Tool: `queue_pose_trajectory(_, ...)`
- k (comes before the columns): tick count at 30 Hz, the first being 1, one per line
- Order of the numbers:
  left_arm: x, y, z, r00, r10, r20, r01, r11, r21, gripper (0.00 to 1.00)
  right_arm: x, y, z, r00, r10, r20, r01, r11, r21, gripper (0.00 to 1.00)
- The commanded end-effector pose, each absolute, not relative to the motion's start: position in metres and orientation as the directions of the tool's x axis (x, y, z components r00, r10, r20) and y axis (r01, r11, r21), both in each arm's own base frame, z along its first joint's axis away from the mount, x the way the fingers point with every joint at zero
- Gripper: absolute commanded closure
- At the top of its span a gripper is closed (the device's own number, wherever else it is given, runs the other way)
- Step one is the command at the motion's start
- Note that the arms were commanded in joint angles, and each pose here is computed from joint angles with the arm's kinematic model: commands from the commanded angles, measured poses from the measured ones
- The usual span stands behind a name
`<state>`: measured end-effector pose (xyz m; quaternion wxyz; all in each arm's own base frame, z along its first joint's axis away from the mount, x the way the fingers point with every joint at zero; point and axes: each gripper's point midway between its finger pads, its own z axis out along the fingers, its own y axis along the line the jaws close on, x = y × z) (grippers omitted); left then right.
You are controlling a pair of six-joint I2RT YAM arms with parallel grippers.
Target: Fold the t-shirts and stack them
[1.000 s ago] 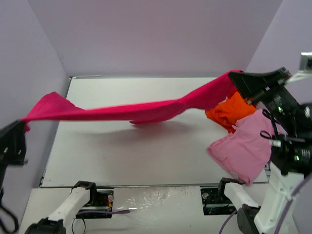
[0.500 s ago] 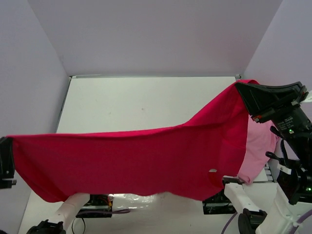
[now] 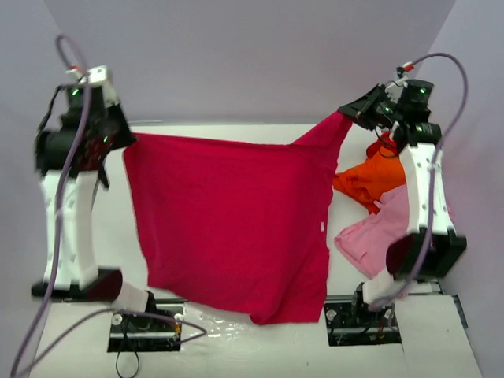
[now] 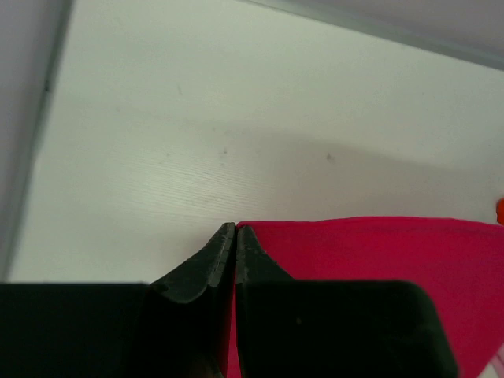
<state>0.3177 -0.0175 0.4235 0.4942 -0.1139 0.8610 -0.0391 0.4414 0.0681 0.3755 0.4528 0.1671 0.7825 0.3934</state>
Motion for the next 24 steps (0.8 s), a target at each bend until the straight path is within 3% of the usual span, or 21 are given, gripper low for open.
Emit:
queue_pose_trajectory(1,0.428,-0.048,0.377,-0.585,-0.377,-0.718,-0.090,0.910,-0.404,1.00,0.520,0.068,0.378,-0.514,0.636,-0.576,-0.154,0.592,0.791,1.00)
queue_pose_trajectory(7,0.509,-0.058,0.411,-0.496,-0.475,-0.727,0.042,0.823,-0.566,1.00,0.589,0.093,0.440,-0.454,0.628,-0.633,-0.417,0.478,0.773,1.00)
queue_pose_trajectory(11,0.519,-0.065,0.464,-0.382,-0.530,-0.757,0.187,0.758,-0.625,1.00,0.577,0.091,0.506,-0.384,0.691,-0.612,-0.628,0.291,0.722,1.00)
queue_pose_trajectory(15,0.472,-0.080,0.552,-0.179,-0.478,-0.860,0.379,0.773,-0.508,1.00,0.559,0.079,0.523,-0.288,0.660,-0.693,-0.679,0.370,0.635,1.00)
queue_pose_trajectory(17,0.455,-0.068,0.568,-0.090,-0.429,-0.899,0.345,0.833,-0.432,1.00,0.556,0.074,0.519,-0.235,0.640,-0.732,-0.659,0.448,0.604,1.00)
queue_pose_trajectory(20,0.452,-0.051,0.566,-0.079,-0.418,-0.905,0.291,0.858,-0.422,1.00,0.554,0.072,0.510,-0.222,0.617,-0.755,-0.641,0.491,0.590,1.00)
queue_pose_trajectory(24,0.454,-0.051,0.538,-0.171,-0.387,-0.906,0.272,0.865,-0.421,1.00,0.555,0.076,0.478,-0.331,0.606,-0.724,-0.596,0.461,0.658,1.00)
